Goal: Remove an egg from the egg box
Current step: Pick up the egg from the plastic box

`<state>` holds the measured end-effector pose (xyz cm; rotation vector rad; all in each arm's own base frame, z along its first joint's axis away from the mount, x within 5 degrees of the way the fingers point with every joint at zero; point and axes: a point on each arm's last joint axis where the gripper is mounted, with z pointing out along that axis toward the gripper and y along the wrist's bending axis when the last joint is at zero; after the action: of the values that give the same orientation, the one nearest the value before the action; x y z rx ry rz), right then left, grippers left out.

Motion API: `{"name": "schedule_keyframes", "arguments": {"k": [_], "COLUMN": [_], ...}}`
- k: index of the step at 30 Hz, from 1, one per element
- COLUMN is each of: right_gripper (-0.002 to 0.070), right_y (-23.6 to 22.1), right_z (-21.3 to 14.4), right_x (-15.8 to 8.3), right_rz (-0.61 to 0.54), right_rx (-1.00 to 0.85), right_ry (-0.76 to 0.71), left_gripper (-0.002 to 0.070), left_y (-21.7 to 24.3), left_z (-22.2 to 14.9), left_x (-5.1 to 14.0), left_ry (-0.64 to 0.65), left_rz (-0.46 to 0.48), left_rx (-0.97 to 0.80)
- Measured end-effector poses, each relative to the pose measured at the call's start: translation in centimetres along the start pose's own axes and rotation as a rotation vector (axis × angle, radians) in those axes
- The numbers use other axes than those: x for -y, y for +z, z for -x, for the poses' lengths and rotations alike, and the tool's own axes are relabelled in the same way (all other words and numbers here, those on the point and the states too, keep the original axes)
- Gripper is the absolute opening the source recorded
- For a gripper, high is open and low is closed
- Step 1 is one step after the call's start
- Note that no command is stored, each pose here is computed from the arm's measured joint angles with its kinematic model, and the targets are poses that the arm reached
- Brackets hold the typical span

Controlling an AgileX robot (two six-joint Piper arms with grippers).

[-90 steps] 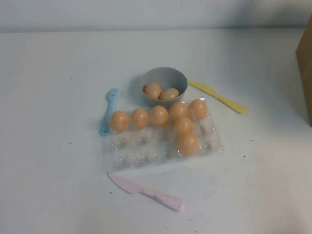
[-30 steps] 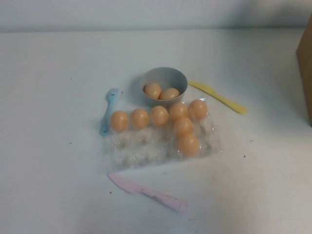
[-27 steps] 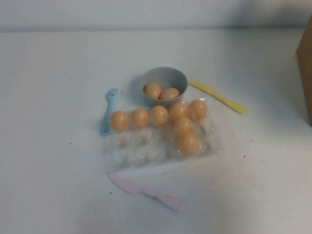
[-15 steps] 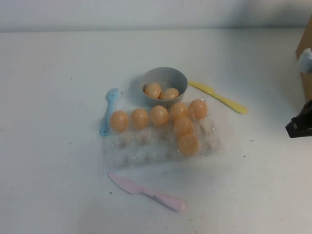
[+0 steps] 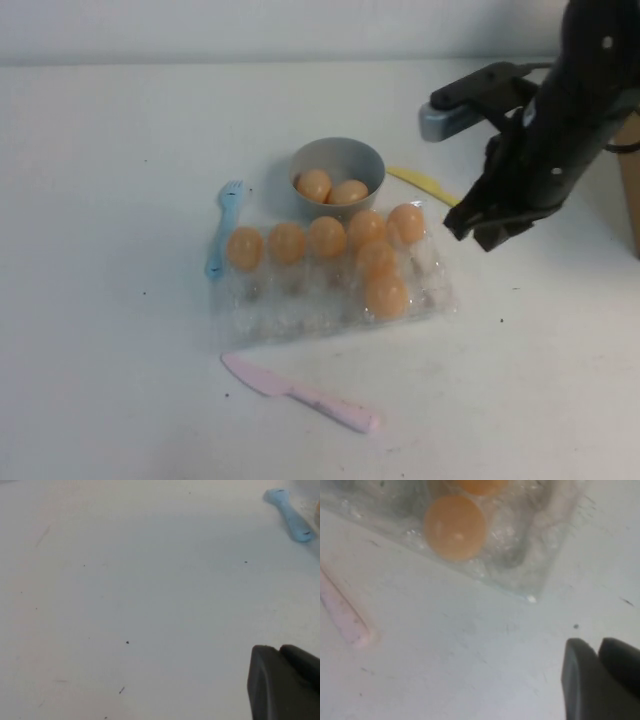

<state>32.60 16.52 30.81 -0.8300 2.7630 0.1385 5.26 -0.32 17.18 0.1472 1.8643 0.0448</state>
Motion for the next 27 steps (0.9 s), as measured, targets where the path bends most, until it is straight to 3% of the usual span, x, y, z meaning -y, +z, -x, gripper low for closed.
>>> {"name": "schedule_keyframes", "arguments": {"k": [2,7,10,18,27], "right_gripper": [0.008,0.0386,0.0502,0.0505,0.0498], "right_y": [0.7,2.5,3.6,5.6,8.1], "right_z": [0.9,2.3,2.9,4.3,4.5], "right_x": [-0.9,-3.1,-4.0,-6.9,-6.6], "right_rz": [0.01,0.049,0.089,0.122,0.035], "right_rx": [-0.003,-0.023,-0.039,-0.057,-0.112], "right_ry": [-0.026,-0.051,-0.025,-0.059,-0.013], "left_gripper": [-0.0003,-0.0003,-0.0003,-0.0003,-0.0003], "left_y": [0.0,0.0,0.0,0.0,0.0], "left_z": [0.0,0.0,0.0,0.0,0.0], "left_x": [0.0,0.0,0.0,0.0,0.0], "left_ry": [0.0,0.0,0.0,0.0,0.0], "left_rz": [0.0,0.0,0.0,0.0,0.0], "left_rx": [0.0,0.0,0.0,0.0,0.0]}}
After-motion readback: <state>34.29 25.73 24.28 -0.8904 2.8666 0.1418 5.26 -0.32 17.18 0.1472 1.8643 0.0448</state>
